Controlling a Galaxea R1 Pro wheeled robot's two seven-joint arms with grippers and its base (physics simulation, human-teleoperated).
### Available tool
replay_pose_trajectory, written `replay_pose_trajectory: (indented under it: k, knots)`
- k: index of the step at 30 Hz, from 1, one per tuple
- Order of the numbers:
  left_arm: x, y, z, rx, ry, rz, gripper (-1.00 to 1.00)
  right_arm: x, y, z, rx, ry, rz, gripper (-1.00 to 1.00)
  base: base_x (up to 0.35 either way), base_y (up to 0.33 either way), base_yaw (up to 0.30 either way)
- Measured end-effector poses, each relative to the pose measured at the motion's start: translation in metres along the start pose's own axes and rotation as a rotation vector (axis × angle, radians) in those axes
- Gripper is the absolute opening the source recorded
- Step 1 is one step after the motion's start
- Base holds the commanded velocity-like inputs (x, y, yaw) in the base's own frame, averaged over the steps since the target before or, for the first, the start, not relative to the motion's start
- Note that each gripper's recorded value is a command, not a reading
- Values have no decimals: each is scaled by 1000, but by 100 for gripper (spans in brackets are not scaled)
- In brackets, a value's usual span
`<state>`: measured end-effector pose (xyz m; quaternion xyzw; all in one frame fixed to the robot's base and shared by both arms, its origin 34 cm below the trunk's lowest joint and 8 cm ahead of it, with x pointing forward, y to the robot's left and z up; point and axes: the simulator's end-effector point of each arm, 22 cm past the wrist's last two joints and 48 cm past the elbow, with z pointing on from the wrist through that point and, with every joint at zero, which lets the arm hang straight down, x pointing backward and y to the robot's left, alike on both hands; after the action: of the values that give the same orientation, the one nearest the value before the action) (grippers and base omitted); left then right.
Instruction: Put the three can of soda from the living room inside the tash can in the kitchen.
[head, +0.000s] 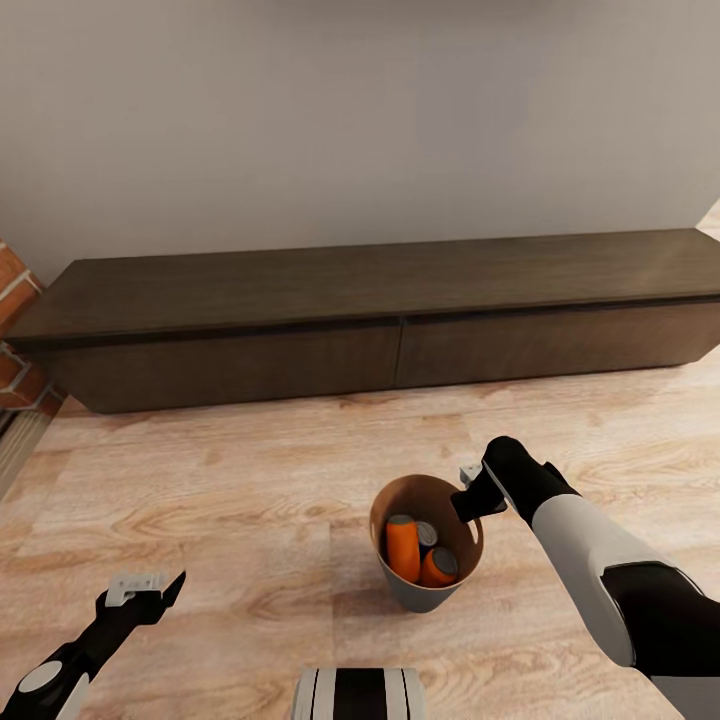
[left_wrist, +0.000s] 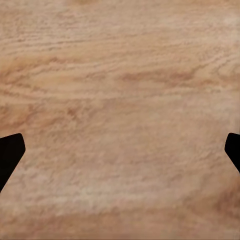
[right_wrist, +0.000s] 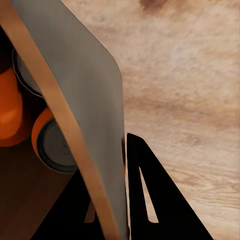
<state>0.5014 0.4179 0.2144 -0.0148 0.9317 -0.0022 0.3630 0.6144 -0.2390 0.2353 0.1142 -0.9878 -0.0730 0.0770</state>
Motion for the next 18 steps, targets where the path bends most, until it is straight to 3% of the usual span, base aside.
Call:
replay_pose_trajectory:
  k: [13, 16, 18]
  knots:
    - [7, 0, 1, -1, 13, 0, 100, -4, -1, 0, -3, 6, 3, -100, 0, 0, 0]
    - [17, 1, 1, -3, 34, -6, 100, -1, -8, 2, -38, 4, 38, -100, 0, 0, 0]
    - [19, 2, 1, -4, 37, -8, 100, -2, -7, 2, -32, 5, 30, -100, 0, 0, 0]
